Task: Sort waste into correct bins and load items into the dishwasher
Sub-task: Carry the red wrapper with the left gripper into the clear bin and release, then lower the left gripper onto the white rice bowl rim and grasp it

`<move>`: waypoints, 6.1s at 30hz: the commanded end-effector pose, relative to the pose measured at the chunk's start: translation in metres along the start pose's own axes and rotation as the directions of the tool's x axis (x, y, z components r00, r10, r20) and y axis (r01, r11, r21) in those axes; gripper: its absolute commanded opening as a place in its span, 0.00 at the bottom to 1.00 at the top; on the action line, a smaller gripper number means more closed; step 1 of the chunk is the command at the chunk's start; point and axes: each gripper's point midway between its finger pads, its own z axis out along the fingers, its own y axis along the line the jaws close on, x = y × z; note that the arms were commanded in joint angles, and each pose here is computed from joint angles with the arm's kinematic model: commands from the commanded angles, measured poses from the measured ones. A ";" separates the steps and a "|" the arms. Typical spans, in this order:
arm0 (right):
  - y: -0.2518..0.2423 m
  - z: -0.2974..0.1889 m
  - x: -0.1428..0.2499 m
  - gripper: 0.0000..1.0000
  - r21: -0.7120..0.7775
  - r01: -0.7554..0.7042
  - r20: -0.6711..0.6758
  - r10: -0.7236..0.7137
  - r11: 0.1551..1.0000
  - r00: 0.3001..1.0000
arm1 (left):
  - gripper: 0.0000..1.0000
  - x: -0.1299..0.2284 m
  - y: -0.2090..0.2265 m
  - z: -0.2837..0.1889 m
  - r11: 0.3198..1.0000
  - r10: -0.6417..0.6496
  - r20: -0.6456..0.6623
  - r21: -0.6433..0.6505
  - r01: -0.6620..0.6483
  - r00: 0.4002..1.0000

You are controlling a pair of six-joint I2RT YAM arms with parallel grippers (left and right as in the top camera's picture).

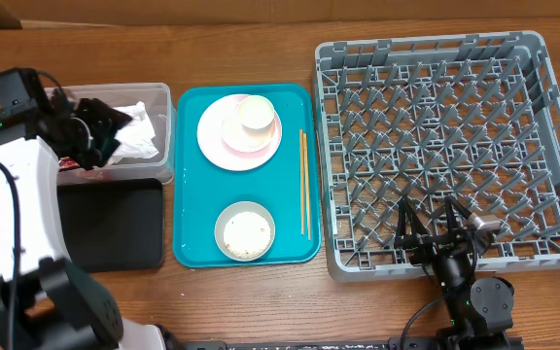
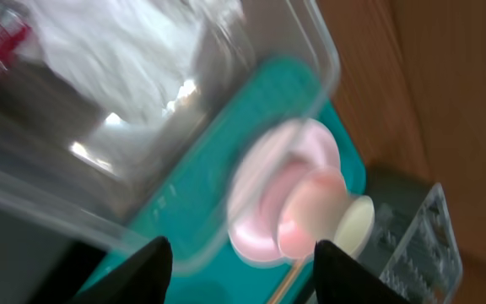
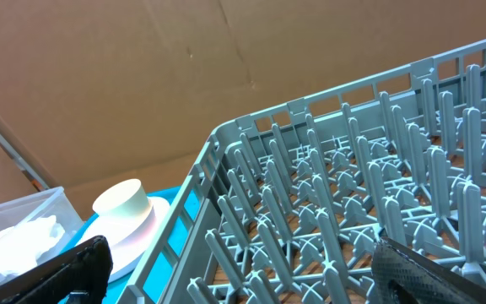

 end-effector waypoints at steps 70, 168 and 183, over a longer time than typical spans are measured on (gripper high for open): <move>-0.002 0.000 0.001 1.00 0.006 0.001 0.008 -0.001 1.000 1.000 | 0.05 0.235 0.063 0.117 0.643 0.595 -0.297 -0.382 -0.664 0.747; -0.002 0.000 0.001 1.00 0.006 0.001 0.008 -0.001 1.000 1.000 | 0.22 0.245 0.032 0.122 0.580 0.674 -0.386 -0.250 -0.775 0.629; -0.002 0.000 0.001 1.00 0.006 0.001 0.008 -0.001 1.000 1.000 | 0.15 0.247 0.045 0.138 0.569 0.652 -0.427 -0.271 -0.776 0.627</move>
